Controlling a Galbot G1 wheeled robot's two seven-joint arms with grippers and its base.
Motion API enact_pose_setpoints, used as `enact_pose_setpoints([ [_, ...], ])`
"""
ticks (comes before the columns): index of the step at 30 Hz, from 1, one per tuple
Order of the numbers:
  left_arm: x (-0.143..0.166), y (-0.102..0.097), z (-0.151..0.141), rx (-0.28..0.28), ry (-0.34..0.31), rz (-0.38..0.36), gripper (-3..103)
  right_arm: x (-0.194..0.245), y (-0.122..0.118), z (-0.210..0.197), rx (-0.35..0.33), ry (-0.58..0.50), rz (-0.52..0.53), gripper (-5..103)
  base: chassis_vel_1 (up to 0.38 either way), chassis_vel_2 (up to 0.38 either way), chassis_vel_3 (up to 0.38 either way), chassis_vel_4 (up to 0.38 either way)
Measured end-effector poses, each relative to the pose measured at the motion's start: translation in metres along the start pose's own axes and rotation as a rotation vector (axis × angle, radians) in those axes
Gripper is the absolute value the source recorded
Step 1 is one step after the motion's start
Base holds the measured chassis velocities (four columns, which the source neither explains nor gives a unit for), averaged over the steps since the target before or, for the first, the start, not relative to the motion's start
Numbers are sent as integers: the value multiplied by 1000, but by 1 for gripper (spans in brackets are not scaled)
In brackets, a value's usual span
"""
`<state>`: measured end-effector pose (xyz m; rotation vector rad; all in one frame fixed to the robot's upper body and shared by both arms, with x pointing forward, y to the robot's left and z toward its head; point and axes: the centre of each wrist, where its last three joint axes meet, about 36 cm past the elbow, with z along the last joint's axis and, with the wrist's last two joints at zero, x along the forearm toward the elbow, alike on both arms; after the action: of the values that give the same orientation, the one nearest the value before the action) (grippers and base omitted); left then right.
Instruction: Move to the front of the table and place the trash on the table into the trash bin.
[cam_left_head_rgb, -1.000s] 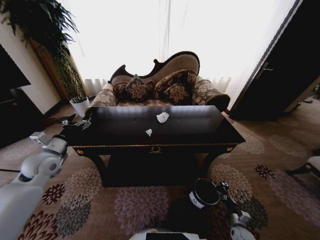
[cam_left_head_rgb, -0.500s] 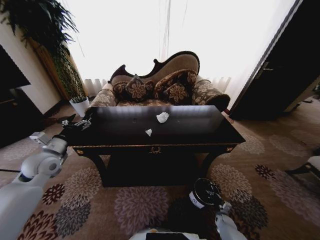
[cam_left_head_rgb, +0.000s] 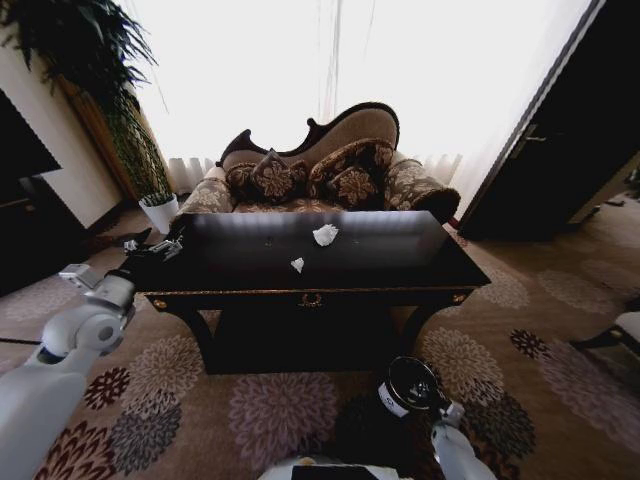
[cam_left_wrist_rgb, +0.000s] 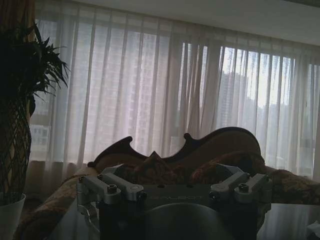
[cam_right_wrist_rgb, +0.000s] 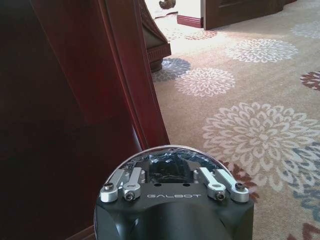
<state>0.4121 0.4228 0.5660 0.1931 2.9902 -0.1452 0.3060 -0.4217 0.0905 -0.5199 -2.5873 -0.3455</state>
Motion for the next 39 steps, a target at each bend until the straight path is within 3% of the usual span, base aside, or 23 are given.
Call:
enact_pose_setpoints([
  [2, 0, 0, 0, 0, 0, 0, 100, 1, 0, 0, 1, -1, -1, 48, 0, 0, 0, 0],
  [5, 0, 0, 0, 0, 0, 0, 100, 3, 0, -1, 2, -3, -2, 54, 0, 0, 0, 0],
  [8, 0, 0, 0, 0, 0, 0, 100, 11, -1, -5, -4, -16, -5, 71, 0, 0, 0, 0],
  [10, 0, 0, 0, 0, 0, 0, 100, 13, 0, -5, -6, -16, -5, 71, 0, 0, 0, 0],
  [16, 0, 0, 0, 0, 0, 0, 100, 47, 6, 2, -21, -40, -22, 97, 0, 0, 0, 0],
  [39, 0, 0, 0, 0, 0, 0, 100, 211, -2, -9, 30, -298, -111, 100, 0, 0, 0, 0],
])
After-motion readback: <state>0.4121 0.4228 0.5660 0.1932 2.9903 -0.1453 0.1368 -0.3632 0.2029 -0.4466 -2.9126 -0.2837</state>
